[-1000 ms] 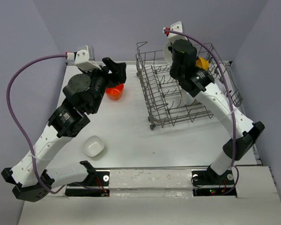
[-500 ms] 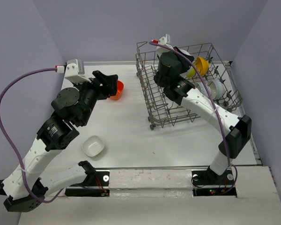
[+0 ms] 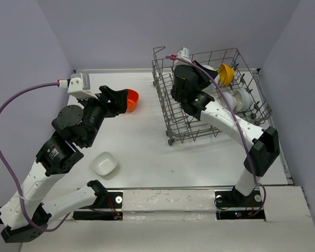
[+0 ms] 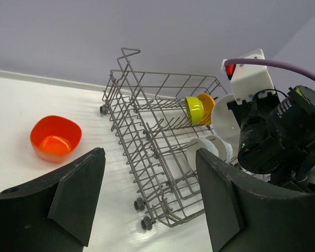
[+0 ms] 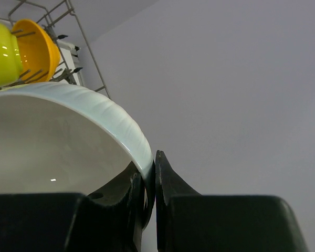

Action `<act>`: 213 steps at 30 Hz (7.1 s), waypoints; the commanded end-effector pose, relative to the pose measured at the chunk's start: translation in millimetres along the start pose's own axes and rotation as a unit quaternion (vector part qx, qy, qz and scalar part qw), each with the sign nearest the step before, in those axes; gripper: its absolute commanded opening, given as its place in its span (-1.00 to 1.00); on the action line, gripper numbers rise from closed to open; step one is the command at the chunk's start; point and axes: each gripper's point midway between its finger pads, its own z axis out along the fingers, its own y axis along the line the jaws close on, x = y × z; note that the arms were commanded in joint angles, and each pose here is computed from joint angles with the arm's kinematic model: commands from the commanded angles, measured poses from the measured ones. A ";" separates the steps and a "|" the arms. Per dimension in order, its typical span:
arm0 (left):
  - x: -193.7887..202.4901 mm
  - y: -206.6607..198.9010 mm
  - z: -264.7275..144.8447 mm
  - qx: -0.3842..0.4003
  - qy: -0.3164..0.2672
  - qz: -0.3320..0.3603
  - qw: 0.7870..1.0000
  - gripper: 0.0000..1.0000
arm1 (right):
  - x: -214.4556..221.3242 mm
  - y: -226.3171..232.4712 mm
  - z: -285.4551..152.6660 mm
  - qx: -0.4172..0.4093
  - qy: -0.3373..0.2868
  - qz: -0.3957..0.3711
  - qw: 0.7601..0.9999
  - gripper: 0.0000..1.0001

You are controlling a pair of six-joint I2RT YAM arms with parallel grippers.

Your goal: Load the bowls into the dish rack

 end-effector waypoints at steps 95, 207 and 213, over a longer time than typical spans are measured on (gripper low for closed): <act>48.6 6.1 29.4 -0.008 0.048 0.048 0.998 0.64 | 43.3 85.1 26.6 0.035 0.069 -0.098 0.992 -0.98; 22.5 -95.6 123.0 0.052 -0.038 -0.025 0.998 -1.00 | -62.6 29.3 -111.4 -0.464 -0.116 0.273 0.835 -0.60; 19.7 -107.5 120.4 0.069 -0.015 -0.036 0.997 -1.00 | -61.3 16.3 -113.3 -0.466 -0.132 0.283 0.828 -0.46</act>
